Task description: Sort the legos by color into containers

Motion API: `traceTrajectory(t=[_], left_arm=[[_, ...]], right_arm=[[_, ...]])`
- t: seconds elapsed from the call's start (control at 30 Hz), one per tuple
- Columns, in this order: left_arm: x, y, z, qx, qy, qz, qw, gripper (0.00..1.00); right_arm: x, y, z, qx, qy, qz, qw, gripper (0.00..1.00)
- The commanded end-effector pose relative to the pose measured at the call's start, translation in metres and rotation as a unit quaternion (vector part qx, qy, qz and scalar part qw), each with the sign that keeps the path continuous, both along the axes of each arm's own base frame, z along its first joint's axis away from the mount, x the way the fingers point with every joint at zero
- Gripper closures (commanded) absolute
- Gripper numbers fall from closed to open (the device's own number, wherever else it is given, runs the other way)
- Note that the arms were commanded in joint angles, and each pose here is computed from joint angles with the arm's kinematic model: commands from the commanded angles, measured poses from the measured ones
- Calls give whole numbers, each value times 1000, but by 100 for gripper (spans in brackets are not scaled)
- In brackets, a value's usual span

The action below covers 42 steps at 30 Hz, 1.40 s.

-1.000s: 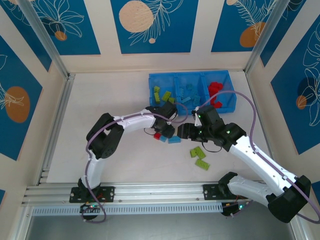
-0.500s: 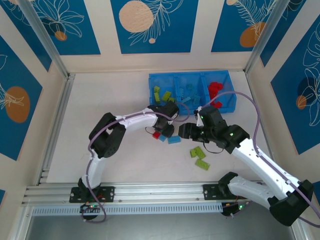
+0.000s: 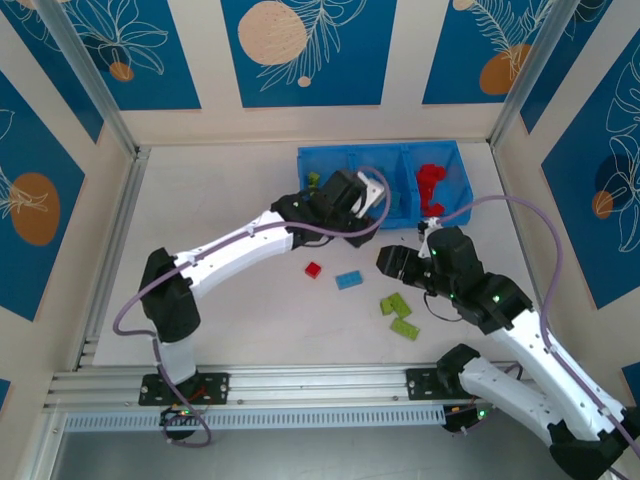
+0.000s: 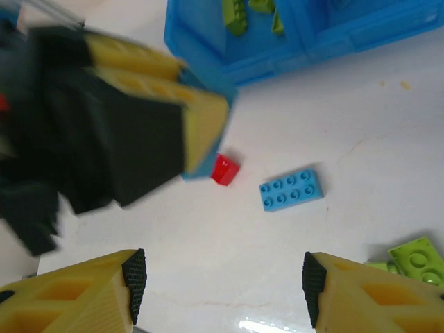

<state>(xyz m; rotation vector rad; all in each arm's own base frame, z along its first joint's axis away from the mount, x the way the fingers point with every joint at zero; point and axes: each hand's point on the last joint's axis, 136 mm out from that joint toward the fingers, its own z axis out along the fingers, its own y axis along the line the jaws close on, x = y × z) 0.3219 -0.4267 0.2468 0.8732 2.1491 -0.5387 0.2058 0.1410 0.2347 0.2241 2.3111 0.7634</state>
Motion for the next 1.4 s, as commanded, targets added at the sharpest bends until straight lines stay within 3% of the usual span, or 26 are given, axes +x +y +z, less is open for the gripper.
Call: traceTrajectory(t=[0.0,0.17,0.27,0.37,0.47,0.6,0.83,1.0,1.1,1.17,1.37], left_arm=[[55,-22,3,9,-91,21,996,69],[121,-43,14,-9,-140,48,989,70],[148,-55,18,-13,-166,55,984,63],[163,-60,21,-16,-184,62,981,51],[157,-59,31,-28,-172,58,983,46],[124,-48,59,-54,-134,46,988,44],[21,10,72,-128,-56,84,987,45],[-30,56,24,-103,5,167,981,47],[-59,65,-9,-94,63,208,972,47],[-83,57,-31,-96,117,216,965,46],[-157,-6,-91,-75,228,139,961,40]], right_arm=[[1,-18,2,8,-15,-51,999,37],[-6,-29,0,2,-18,-66,998,37],[-9,-31,0,1,-14,-66,998,37],[-12,-32,2,0,-12,-63,998,37],[-13,-34,3,-3,-15,-65,998,37],[-12,-40,3,-13,-23,-74,997,36],[0,-49,-14,-30,-7,-109,994,36],[18,-51,-25,-48,26,-97,994,34],[29,-57,-36,-36,68,-100,992,31],[36,-61,-43,-11,94,-104,990,28],[44,-70,-55,58,138,-128,980,28]])
